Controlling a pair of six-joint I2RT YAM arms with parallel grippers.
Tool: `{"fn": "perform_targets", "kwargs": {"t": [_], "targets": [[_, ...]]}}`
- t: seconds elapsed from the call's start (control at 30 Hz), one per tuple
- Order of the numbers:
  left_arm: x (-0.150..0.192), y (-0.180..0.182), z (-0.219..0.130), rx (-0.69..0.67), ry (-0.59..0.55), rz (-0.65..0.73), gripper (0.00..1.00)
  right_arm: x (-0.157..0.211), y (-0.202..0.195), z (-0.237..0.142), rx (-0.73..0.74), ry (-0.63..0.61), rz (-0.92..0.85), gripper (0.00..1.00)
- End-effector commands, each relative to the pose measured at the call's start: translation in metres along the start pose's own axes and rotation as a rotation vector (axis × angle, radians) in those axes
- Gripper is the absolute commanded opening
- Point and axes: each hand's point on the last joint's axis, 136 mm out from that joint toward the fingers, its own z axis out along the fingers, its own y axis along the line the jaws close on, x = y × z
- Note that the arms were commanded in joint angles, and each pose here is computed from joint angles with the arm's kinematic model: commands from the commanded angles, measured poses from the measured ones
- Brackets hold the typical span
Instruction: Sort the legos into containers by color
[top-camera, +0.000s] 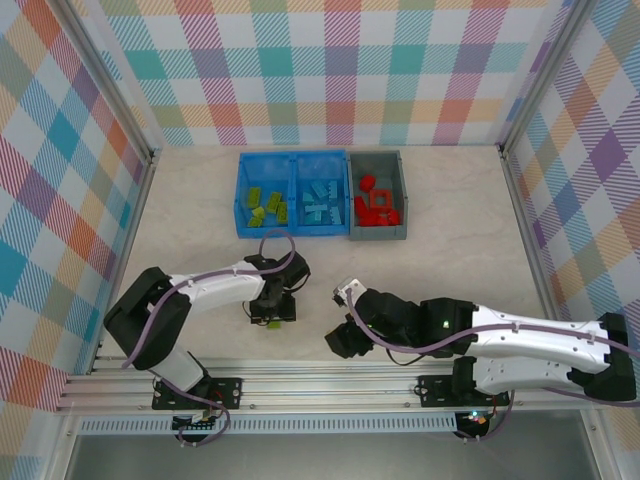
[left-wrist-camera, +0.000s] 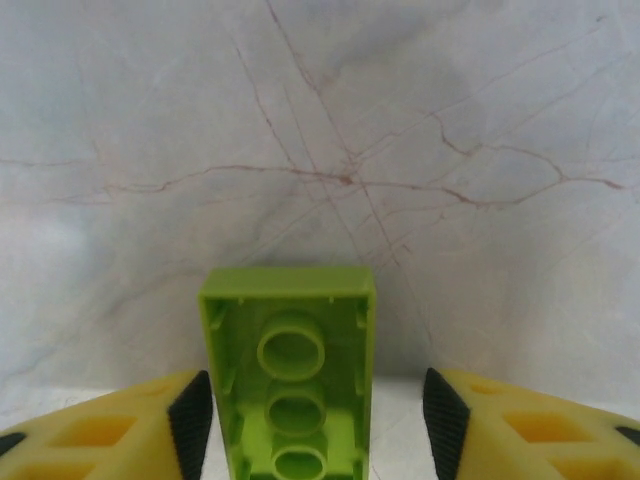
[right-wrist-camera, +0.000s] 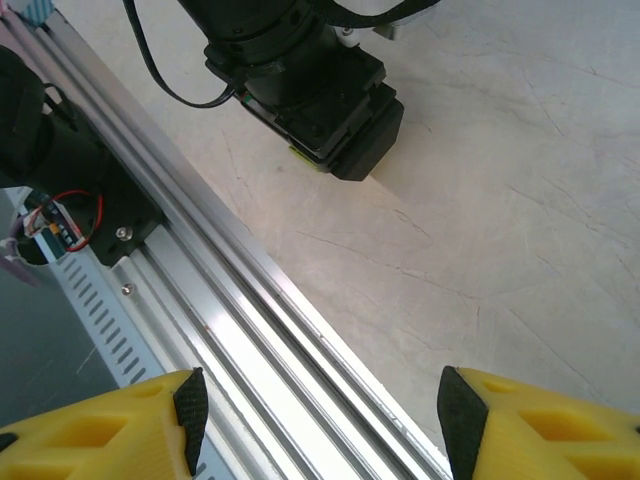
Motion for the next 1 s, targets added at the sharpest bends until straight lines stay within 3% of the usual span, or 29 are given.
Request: {"fn": "perform_targets", "kwargs": {"t": [0.0, 0.27, 0.53, 0.8, 0.97], "targets": [[0.002, 0.007, 0.009, -0.007, 0.023, -0.012, 0.54, -0.008, 0.004, 0.001, 0.009, -0.016, 0.015, 0.63], [0.002, 0.008, 0.014, -0.003, 0.022, -0.018, 0.33, -0.008, 0.004, 0.004, 0.012, -0.016, 0.031, 0.63], [-0.014, 0.003, -0.015, 0.014, -0.043, -0.008, 0.27, -0.016, 0.005, 0.002, 0.02, -0.038, 0.018, 0.62], [-0.089, 0.007, -0.106, 0.084, -0.195, -0.025, 0.28, -0.093, 0.003, -0.011, 0.136, -0.255, 0.011, 0.63], [-0.157, 0.013, -0.137, 0.109, -0.265, -0.047, 0.28, -0.149, -0.022, -0.012, 0.162, -0.381, 0.122, 0.63]]}}
